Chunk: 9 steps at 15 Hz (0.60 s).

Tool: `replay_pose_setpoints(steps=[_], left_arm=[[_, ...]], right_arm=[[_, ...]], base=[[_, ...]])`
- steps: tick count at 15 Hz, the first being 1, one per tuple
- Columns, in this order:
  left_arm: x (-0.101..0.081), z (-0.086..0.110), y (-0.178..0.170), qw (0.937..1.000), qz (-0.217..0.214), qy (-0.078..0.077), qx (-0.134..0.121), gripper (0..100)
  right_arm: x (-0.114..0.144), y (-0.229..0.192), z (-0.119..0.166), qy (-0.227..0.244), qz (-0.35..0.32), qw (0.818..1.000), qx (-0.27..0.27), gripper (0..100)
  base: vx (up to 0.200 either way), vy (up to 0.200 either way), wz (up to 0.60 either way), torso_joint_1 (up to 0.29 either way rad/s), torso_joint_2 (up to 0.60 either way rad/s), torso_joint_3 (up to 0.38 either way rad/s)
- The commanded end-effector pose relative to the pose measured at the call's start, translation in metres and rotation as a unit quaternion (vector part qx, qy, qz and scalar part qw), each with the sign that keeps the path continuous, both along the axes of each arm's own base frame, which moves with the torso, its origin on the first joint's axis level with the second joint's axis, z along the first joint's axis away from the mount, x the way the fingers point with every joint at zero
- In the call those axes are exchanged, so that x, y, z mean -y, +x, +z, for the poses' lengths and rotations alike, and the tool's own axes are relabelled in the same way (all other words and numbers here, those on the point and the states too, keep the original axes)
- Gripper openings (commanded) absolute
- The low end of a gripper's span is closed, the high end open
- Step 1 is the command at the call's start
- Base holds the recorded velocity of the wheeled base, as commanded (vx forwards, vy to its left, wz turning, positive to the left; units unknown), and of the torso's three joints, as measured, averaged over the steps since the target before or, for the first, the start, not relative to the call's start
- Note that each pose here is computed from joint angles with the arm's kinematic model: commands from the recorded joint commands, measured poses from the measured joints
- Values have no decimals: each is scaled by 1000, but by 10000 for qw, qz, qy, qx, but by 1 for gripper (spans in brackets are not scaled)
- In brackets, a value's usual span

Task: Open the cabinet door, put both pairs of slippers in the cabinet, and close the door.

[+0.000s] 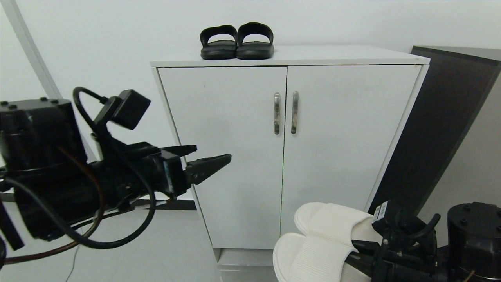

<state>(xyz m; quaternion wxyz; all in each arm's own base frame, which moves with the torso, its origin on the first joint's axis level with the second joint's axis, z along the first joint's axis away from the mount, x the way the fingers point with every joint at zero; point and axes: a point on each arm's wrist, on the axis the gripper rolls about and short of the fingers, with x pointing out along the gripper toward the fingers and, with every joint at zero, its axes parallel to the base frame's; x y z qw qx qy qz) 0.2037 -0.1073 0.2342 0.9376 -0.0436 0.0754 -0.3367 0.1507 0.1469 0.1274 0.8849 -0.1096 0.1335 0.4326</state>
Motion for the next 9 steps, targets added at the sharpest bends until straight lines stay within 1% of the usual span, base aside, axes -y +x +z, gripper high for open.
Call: replay_pose_setpoints(steps=[1, 3, 5, 6, 7, 8, 9], left_arm=[[32, -4, 31, 9994, -333, 47, -124, 100], [49, 6, 49, 9987, -507, -52, 10, 100], [63, 11, 67, 9981, -605, -108, 71, 100], [75, 12, 74, 9972, -727, -136, 116, 100], [78, 13, 75, 9969, -766, -140, 122, 100], [92, 17, 78, 9955, -914, -222, 143, 100], [104, 24, 82, 9943, -1019, -290, 63, 100]], right_arm=[[1, -1, 2, 31, 4, 10000, 34, 0], [2, -2, 0, 16, 9, 10000, 4, 0], [1, -2, -1, 0, 9, 10000, -13, 0], [1, -2, -1, 2, 16, 10000, -14, 0], [1, -2, -1, -3, 16, 10000, -20, 0], [1, -3, -2, -21, 39, 10000, -35, 0], [0, -4, -2, -32, 78, 10000, -46, 0]], base=[[0, 0, 0, 0, 0, 0], [0, 0, 0, 0, 0, 0], [0, 0, 0, 0, 0, 0], [0, 0, 0, 0, 0, 0], [0, 0, 0, 0, 0, 0], [0, 0, 0, 0, 0, 0], [0, 0, 0, 0, 0, 0]])
